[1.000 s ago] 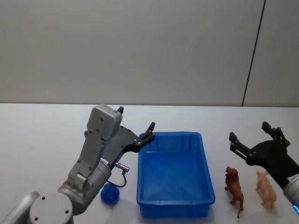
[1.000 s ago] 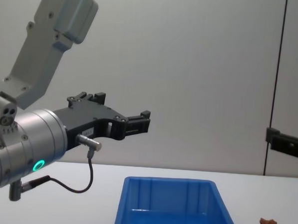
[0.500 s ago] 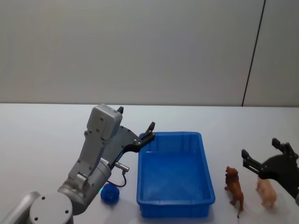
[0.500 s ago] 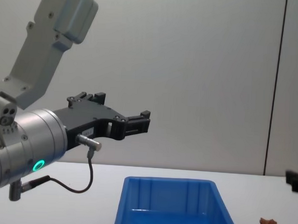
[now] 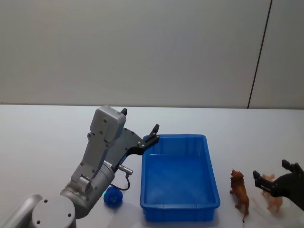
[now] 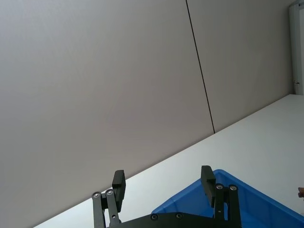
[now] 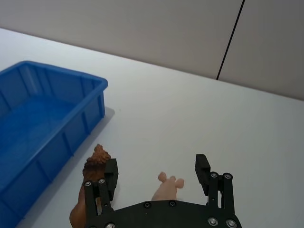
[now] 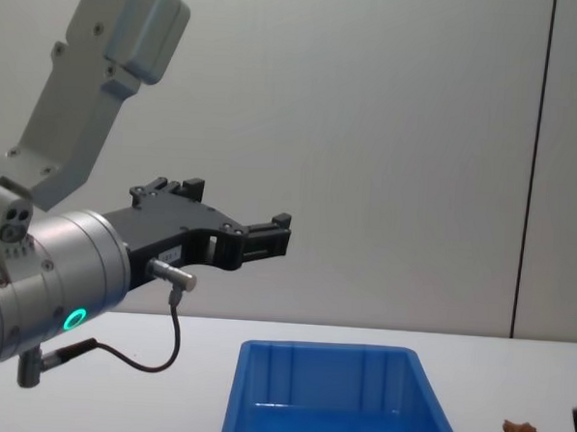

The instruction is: Pick up the two dolls from the table and place them into the box.

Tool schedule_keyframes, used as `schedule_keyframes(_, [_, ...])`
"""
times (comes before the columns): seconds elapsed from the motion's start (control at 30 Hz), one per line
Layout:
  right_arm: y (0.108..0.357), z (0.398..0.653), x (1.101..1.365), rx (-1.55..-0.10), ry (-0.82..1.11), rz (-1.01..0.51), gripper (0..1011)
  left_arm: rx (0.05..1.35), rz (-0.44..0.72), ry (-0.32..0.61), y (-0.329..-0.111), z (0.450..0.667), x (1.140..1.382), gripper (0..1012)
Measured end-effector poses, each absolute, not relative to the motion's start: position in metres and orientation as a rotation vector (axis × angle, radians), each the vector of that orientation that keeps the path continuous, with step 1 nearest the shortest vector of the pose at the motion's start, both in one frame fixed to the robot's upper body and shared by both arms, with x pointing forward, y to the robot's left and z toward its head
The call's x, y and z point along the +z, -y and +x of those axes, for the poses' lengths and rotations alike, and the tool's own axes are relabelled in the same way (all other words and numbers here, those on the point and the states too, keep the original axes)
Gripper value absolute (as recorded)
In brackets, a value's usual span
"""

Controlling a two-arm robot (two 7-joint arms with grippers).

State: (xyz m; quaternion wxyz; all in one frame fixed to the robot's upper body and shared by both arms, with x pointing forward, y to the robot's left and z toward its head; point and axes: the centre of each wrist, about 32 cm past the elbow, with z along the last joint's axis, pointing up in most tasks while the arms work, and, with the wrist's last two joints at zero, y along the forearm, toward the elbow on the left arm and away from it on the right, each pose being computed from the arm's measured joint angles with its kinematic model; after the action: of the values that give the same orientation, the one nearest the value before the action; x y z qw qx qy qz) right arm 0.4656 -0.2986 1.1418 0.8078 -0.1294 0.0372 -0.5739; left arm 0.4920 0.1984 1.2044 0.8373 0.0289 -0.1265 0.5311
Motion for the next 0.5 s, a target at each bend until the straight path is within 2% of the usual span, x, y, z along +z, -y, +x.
schedule_keyframes(0.5, [0.3088, 0.4666, 1.1315, -1.212, -0.176, -0.34, 1001, 1.124, 0.061, 0.268, -0.1984, 0.492, 1.2044, 1001])
